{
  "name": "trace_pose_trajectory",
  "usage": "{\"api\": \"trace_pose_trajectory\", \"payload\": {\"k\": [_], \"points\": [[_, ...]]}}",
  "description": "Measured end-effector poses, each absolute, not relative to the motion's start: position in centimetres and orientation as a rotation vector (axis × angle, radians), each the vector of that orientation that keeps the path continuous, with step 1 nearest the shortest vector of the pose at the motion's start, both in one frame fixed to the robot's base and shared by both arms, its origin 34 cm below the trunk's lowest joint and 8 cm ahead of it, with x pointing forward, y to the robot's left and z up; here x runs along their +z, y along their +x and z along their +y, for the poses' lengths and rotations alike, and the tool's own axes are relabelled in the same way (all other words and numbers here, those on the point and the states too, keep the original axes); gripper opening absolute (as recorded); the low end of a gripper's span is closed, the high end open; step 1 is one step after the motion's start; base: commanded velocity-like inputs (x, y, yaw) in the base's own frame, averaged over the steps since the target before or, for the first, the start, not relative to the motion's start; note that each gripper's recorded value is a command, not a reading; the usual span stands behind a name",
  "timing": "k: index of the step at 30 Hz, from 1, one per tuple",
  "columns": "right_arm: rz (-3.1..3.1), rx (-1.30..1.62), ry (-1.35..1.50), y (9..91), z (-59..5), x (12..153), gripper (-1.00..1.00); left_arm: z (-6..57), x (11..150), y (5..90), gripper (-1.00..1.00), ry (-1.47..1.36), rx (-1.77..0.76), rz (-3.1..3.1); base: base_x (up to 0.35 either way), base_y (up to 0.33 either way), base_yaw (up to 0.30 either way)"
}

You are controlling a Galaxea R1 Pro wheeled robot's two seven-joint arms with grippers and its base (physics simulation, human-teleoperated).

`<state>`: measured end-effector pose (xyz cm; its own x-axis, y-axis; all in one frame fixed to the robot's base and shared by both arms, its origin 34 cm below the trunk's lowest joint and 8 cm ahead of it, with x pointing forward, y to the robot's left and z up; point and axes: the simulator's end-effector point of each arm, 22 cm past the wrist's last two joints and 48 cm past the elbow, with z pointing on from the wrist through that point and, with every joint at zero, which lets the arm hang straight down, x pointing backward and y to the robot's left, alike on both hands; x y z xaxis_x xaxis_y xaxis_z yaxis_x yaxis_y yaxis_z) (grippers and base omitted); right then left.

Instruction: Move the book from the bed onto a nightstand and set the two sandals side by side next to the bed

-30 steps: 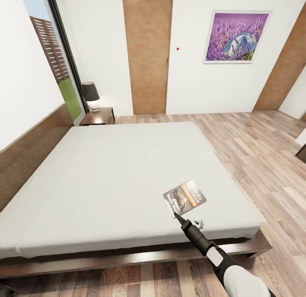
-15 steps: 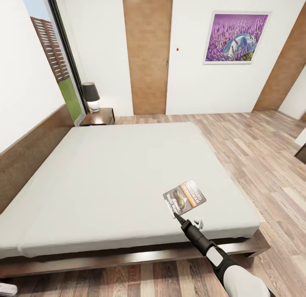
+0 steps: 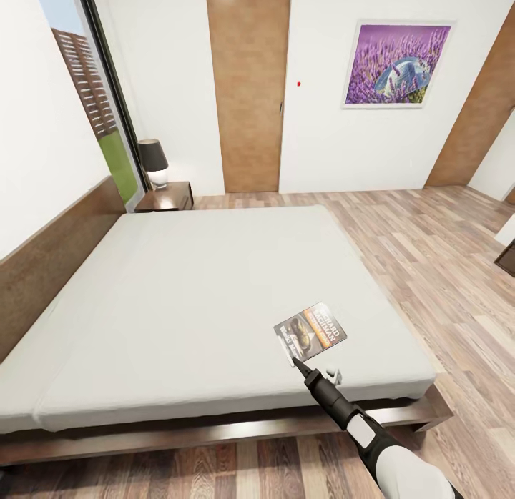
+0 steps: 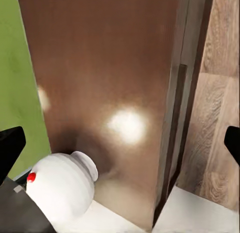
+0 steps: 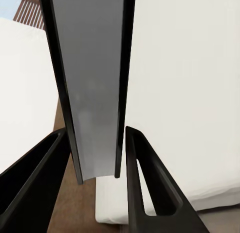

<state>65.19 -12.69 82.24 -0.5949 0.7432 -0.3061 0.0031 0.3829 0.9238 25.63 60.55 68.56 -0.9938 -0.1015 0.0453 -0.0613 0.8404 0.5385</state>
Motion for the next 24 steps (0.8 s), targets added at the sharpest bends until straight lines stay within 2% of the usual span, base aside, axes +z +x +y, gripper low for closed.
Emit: {"api": "trace_pose_trajectory", "payload": {"k": [24], "points": [[1.983,1.156,0.689,64.9,-13.9,80.3,-1.00,44.4,62.6,16.5,1.00,0.117,-0.506,-2.997,0.000,0.000,0.000]]}}
